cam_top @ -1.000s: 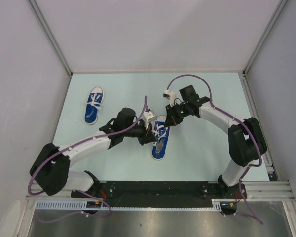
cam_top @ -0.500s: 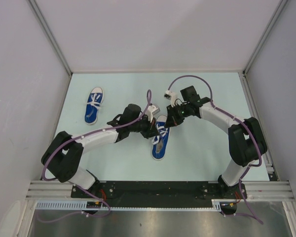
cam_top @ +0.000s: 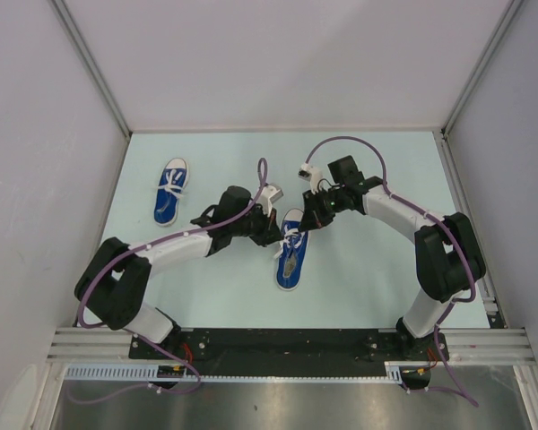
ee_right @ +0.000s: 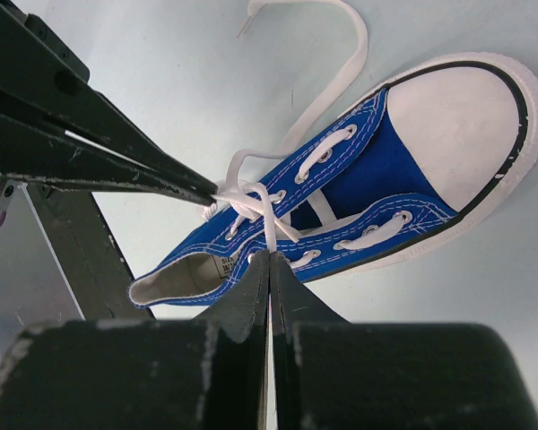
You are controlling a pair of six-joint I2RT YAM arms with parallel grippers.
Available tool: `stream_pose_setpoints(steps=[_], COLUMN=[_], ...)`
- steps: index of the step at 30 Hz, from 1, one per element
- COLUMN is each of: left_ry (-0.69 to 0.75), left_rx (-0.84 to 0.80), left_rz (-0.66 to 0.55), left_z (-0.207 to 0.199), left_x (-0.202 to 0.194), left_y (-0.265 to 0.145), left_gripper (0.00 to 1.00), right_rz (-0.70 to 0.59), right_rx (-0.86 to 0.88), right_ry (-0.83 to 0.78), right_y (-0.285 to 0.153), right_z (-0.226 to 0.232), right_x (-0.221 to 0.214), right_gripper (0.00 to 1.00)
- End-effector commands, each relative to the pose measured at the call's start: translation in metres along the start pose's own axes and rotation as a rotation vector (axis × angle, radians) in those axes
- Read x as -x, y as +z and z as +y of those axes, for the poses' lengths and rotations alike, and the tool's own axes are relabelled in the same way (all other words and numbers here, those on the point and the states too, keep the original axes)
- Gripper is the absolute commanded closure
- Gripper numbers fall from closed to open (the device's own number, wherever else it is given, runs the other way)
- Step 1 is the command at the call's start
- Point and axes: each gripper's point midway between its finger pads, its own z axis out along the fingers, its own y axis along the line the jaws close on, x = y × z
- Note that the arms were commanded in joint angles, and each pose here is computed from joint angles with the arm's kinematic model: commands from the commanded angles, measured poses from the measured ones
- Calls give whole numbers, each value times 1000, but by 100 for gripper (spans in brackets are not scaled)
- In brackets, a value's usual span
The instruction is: Tie the shoes
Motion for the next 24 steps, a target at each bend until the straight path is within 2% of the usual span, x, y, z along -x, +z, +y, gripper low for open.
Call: stream_pose_setpoints(steps=[1, 8, 18, 24], left_ry=[19, -3, -17, -23], left_rx=[-74, -155, -195, -218], left_rz=[-57, -70, -158, -164], left_z=[-19, -32, -34, -35], left_x=[19, 19, 31, 28], left_y=[6, 21, 32, 37], left_gripper=[100, 100, 100, 100], right_rz=[-31, -22, -14, -8], right_rx=[31, 56, 84, 107], right_ry=[-3, 22, 41, 52], right_y=[2, 3, 0, -2], right_z=[5, 8, 12, 16], right_x=[8, 6, 4, 2], right_gripper=[100, 100, 99, 89])
